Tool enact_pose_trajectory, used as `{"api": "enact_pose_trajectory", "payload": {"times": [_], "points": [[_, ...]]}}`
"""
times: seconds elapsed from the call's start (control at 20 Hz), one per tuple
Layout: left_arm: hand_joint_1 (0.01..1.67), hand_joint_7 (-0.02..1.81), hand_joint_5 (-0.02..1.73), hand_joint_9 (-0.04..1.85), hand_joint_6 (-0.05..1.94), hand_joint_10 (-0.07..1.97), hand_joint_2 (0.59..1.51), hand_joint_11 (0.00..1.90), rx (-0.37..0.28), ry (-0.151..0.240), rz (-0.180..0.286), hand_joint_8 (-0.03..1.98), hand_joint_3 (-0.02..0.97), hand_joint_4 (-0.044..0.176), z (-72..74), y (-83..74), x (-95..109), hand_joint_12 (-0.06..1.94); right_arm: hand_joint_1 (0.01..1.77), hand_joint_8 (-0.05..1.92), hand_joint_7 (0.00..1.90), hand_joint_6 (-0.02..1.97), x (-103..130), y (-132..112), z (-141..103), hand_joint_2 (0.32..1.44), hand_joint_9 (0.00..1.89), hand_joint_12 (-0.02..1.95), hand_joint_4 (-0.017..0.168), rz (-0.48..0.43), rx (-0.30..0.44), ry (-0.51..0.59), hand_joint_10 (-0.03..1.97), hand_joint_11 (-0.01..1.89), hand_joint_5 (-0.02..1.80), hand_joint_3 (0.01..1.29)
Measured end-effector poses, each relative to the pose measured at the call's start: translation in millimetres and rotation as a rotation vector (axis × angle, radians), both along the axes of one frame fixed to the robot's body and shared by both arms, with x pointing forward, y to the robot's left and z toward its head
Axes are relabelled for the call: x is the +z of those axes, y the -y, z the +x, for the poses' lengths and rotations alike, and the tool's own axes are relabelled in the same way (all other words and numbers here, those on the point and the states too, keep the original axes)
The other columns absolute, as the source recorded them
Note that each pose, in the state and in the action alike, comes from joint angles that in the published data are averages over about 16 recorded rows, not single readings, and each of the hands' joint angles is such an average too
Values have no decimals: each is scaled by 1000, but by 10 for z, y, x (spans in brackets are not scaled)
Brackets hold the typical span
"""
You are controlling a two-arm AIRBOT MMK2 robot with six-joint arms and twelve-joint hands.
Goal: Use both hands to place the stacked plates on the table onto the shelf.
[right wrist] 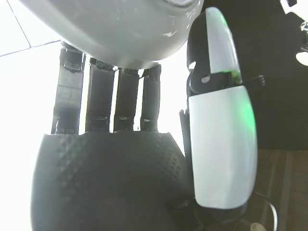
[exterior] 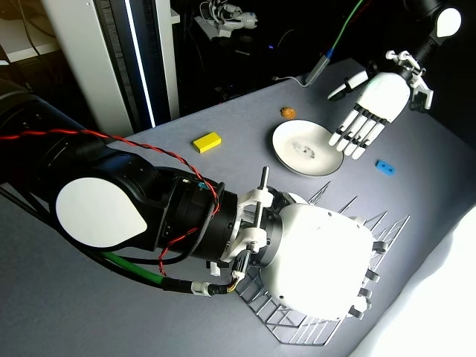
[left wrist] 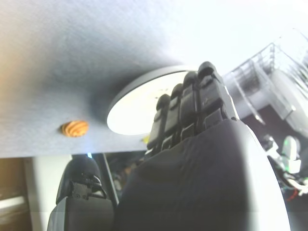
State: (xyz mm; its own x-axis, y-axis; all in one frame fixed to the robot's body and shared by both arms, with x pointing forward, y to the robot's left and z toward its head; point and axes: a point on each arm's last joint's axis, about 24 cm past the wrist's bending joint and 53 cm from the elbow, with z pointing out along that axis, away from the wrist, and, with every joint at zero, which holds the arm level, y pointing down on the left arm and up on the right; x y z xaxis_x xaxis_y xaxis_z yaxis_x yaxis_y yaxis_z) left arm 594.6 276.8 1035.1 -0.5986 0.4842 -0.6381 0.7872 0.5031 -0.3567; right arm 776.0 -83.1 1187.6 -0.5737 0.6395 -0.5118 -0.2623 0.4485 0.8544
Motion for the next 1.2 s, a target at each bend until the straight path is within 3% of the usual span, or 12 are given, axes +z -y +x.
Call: {"api": "enact_pose_trajectory", "payload": {"times": [0.35,0.65,0.95,1.2], "points": [[14,8,21,14,12,-4,1122,15,7,-7,17,-14,11,5,-8,-42,-63,1,1044,14,854,59,324,7,-79,1039,897,1239,-3,-17,35,105,14,451,769,14],[14,-2,21,14,12,0,1119,15,13,-13,25,-13,11,5,-16,-66,-98,2,981,14,758,49,787,-93,-421,1059,789,1232,-2,-50,121,263,12,331,685,14],[14,-10,21,20,11,7,1121,15,17,-23,32,-14,12,5,-37,-91,-135,3,919,14,472,47,1103,-297,-1029,1036,479,810,-2,-105,235,415,12,175,427,14],[15,-12,22,22,11,8,1121,14,21,-33,40,-16,11,5,-63,-114,-175,2,957,14,227,45,1101,-513,-1517,993,227,417,-1,-157,320,475,12,64,209,14]]}}
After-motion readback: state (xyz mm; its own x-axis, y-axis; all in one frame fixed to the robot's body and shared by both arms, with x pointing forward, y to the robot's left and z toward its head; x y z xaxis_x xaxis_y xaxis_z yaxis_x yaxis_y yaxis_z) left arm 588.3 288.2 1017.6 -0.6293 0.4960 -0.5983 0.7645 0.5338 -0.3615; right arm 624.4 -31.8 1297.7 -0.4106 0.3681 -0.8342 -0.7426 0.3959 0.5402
